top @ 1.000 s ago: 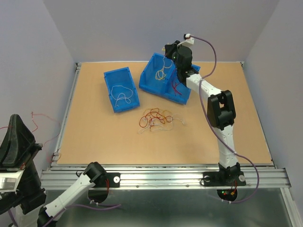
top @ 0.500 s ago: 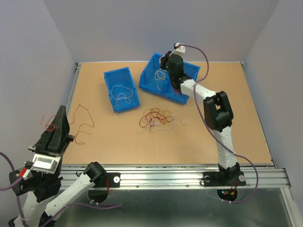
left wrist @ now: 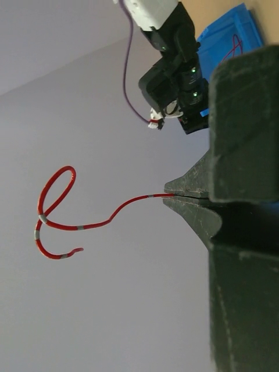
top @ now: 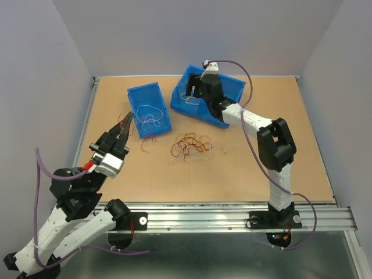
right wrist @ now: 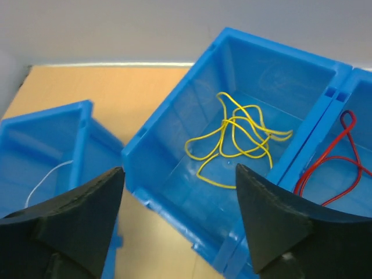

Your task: Untangle the cables

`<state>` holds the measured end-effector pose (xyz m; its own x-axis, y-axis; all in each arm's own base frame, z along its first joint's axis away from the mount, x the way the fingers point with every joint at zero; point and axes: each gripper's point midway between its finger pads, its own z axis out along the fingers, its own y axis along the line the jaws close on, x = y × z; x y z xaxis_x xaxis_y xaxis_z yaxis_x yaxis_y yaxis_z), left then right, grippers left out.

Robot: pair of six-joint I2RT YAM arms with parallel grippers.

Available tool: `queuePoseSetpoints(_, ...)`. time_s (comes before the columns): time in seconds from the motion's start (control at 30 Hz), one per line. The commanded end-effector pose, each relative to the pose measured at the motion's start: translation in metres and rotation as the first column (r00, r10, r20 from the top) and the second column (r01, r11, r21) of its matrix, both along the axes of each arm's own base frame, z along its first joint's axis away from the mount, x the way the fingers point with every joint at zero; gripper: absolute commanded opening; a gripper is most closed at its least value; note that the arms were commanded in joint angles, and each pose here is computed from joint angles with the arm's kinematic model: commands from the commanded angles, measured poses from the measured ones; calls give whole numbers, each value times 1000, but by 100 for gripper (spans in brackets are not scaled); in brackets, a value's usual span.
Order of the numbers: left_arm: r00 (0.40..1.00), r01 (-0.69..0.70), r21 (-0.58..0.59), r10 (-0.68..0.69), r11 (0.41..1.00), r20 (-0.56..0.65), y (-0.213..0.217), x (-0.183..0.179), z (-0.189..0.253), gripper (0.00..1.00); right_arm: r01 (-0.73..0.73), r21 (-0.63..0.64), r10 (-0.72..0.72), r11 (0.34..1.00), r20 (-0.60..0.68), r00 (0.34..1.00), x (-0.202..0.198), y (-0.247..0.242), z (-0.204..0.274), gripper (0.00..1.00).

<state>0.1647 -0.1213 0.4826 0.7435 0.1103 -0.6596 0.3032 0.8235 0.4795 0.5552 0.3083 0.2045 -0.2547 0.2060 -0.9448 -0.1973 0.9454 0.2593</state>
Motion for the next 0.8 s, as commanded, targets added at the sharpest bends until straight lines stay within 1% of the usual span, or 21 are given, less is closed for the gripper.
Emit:
queuePoseSetpoints(0.0,995,89,-43,-87,995,45,-16,-3,18,0,-179,16,175,984,152,973,-34,6,75,84)
queuePoseSetpoints(0.03,995,99,-37,-98,994,36,-21,0,16,0,-287,14,280,958,176,944,-53,16,91,85)
queuePoseSetpoints(0.1,992,123,-14,-123,992,-8,-37,11,5,0,-397,-17,392,918,200,898,-79,22,102,85)
queuePoseSetpoints(0.13,991,135,-8,-135,991,-16,-42,14,2,0,-432,-38,432,901,172,885,-92,20,81,85)
queuePoseSetpoints(0.17,989,142,8,-142,990,-43,-51,22,-8,0,-491,-47,489,870,218,845,-114,20,102,85)
queuePoseSetpoints(0.2,987,155,12,-154,988,-50,-56,24,-12,0,-531,-75,535,844,197,822,-130,18,77,85)
queuePoseSetpoints(0.23,985,162,16,-161,987,-60,-60,26,-16,0,-561,-88,565,823,213,797,-142,17,79,85)
queuePoseSetpoints(0.27,982,171,28,-168,985,-82,-66,31,-26,0,-611,-100,615,785,245,749,-165,15,88,85)
queuePoseSetpoints(0.3,980,183,16,-181,983,-79,-68,31,-26,0,-663,-125,670,738,254,697,-187,14,72,85)
queuePoseSetpoints(0.33,978,191,17,-188,982,-91,-72,33,-34,0,-690,-140,697,711,277,662,-202,12,68,85)
queuePoseSetpoints(0.37,976,195,9,-193,981,-97,-73,35,-37,0,-705,-164,711,690,338,617,-220,6,85,85)
queuePoseSetpoints(0.4,975,202,-9,-202,979,-87,-73,34,-36,0,-716,-190,724,671,376,578,-231,5,90,86)
queuePoseSetpoints(0.43,972,211,-22,-212,977,-103,-75,35,-43,0,-751,-203,759,628,371,535,-246,5,85,86)
queuePoseSetpoints(0.47,971,214,-30,-216,976,-106,-76,36,-44,0,-769,-207,778,605,358,516,-256,3,75,86)
queuePoseSetpoints(0.5,970,216,-37,-219,976,-106,-76,36,-45,0,-779,-222,789,587,374,488,-266,1,79,86)
queuePoseSetpoints(0.53,966,222,-45,-226,974,-126,-78,38,-50,0,-814,-229,821,534,373,433,-279,3,78,86)
queuePoseSetpoints(0.6,961,231,-56,-237,971,-140,-80,39,-55,0,-842,-221,841,493,370,396,-290,5,77,87)
queuePoseSetpoints(0.63,958,238,-53,-243,970,-151,-82,40,-61,0,-862,-211,856,461,360,370,-295,8,74,87)
queuePoseSetpoints(0.7,955,244,-50,-249,968,-161,-84,41,-66,0,-882,-193,867,431,360,345,-298,15,78,87)
queuePoseSetpoints(0.77,953,238,-47,-243,970,-179,-86,44,-74,0,-893,-166,874,418,342,345,-295,22,73,87)
